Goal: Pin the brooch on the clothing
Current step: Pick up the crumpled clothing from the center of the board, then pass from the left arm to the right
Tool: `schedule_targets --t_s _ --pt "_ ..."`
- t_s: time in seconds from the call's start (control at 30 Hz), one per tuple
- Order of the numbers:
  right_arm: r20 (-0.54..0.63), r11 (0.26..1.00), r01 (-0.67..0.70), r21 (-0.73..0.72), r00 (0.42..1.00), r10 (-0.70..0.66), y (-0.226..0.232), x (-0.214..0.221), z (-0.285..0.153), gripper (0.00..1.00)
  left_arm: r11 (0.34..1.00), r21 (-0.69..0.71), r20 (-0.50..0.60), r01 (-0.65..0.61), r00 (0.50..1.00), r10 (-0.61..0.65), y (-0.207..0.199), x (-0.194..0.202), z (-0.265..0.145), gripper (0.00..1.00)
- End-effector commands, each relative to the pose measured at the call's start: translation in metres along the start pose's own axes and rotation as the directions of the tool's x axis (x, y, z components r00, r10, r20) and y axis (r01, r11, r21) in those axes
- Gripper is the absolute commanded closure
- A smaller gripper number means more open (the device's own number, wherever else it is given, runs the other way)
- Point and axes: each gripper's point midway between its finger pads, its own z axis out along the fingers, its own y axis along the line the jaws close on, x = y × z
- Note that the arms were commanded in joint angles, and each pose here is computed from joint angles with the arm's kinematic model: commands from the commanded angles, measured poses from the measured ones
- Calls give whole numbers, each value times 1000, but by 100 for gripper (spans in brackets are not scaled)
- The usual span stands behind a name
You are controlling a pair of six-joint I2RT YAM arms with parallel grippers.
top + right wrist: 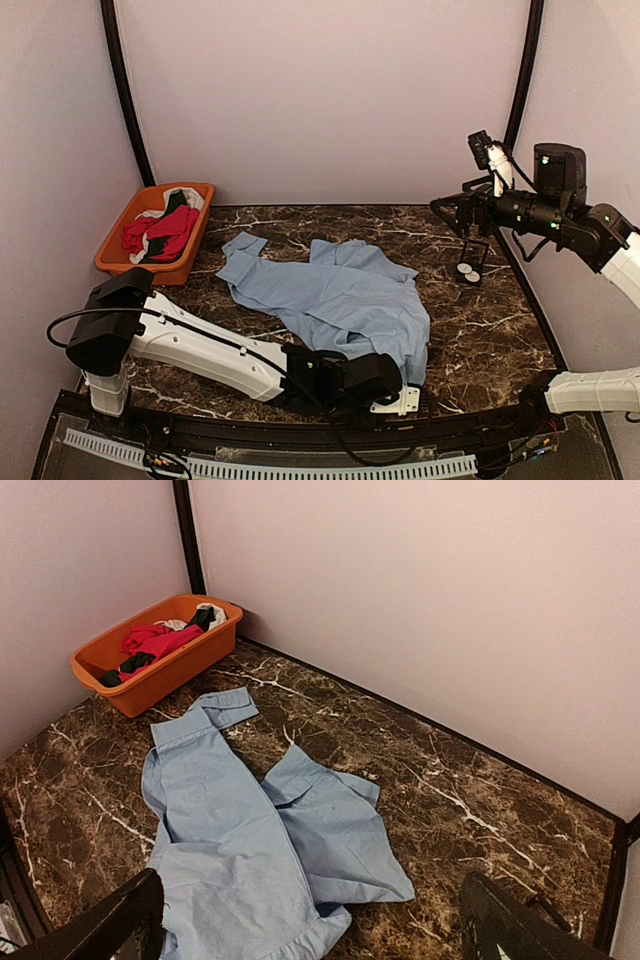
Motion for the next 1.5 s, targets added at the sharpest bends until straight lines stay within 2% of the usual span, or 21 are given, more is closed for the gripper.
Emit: schedule_targets --t_s 0.0,0.1,0.27,0.37,0.5,0.57,0.63,0.67,0.77,0.87,1.0,1.1,1.23,1.37,1.47 --pt "39 1000 -20 -9 999 20 3 -10 -7 1 999 -45 -24 13 1000 -14 2 -6 11 26" --pt "45 1000 -20 -8 999 21 4 -12 -9 1 998 -69 -73 3 997 -8 1 1 18 33" --pt "44 1000 -17 -6 999 18 3 -10 -8 1 998 -60 -89 27 995 -33 -4 1 24 36" --pt "40 1000 -20 -9 999 20 4 -8 -7 1 997 -60 -98 52 994 -58 -7 3 27 43" --pt "38 1000 -20 -14 999 21 4 -7 -6 1 993 -95 -120 64 990 -75 -5 9 33 48" --pt "35 1000 -21 -16 999 22 5 -6 -5 1 992 -114 -125 63 989 -78 -3 10 35 58" --pt "31 1000 -20 -16 999 20 4 -6 -4 1 989 -131 -125 62 989 -79 0 10 35 72" --pt "31 1000 -17 -15 999 18 4 -6 -4 1 989 -138 -125 61 989 -78 1 10 35 82" --pt "30 999 16 -31 999 -15 7 -6 -5 1 984 -167 -123 61 989 -82 10 6 29 98" --pt "29 984 140 -110 990 -138 21 5 -4 1 978 -193 -88 82 991 -100 28 -7 7 99" --pt "110 945 273 -183 960 -256 38 15 -7 1 964 -205 -25 169 984 -178 67 -20 -40 99" --pt "188 920 319 -226 941 -280 50 7 -13 1 938 -198 44 285 958 -282 108 -20 -89 99" --pt "258 881 392 -267 909 -326 63 0 -24 1 914 -193 96 356 934 -344 143 -14 -140 99" --pt "329 801 452 -392 882 -337 89 1 -41 1 900 -192 116 390 920 -374 164 -12 -173 99" --pt "420 730 483 -483 859 -291 111 -8 -58 1 898 -182 120 400 916 -384 171 -13 -187 99"
